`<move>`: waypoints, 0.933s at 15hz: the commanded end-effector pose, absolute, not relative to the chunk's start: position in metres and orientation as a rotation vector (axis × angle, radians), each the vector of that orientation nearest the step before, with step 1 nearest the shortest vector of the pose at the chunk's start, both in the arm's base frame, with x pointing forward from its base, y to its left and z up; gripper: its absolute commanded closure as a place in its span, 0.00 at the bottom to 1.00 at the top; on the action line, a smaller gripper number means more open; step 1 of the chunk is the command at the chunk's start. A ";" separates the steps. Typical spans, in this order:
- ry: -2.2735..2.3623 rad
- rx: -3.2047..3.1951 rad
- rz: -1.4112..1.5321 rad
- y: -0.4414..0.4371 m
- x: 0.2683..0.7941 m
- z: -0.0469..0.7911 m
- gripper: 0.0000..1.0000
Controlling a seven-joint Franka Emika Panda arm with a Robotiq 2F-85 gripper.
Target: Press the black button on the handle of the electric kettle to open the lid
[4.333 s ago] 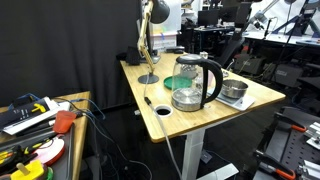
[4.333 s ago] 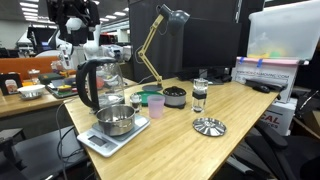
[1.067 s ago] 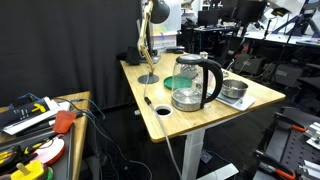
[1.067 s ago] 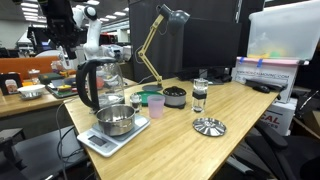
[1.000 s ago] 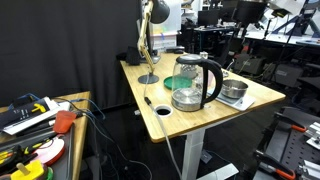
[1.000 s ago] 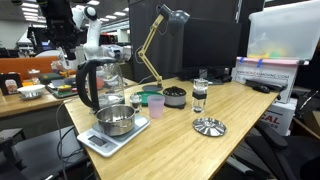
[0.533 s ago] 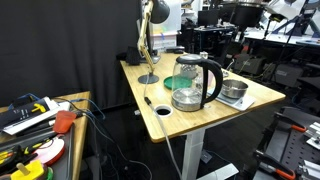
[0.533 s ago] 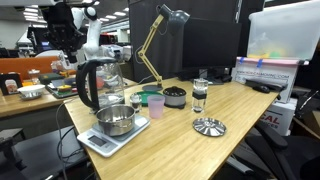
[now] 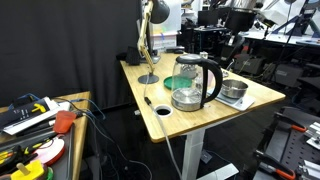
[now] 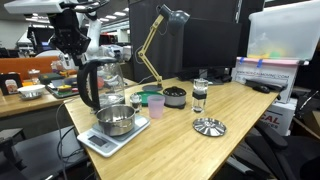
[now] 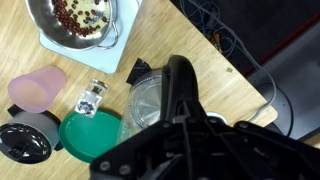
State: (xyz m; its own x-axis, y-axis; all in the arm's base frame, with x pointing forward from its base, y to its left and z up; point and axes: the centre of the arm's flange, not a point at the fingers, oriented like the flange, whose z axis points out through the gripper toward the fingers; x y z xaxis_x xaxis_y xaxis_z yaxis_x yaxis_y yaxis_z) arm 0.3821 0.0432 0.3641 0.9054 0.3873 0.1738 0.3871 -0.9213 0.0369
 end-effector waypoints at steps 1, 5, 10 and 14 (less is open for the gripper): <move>0.608 3.053 0.273 0.042 0.394 0.354 1.00; 0.607 3.080 0.256 0.043 0.390 0.349 1.00; 0.573 3.118 0.267 0.044 0.392 0.337 1.00; 0.523 3.151 0.298 0.039 0.398 0.332 1.00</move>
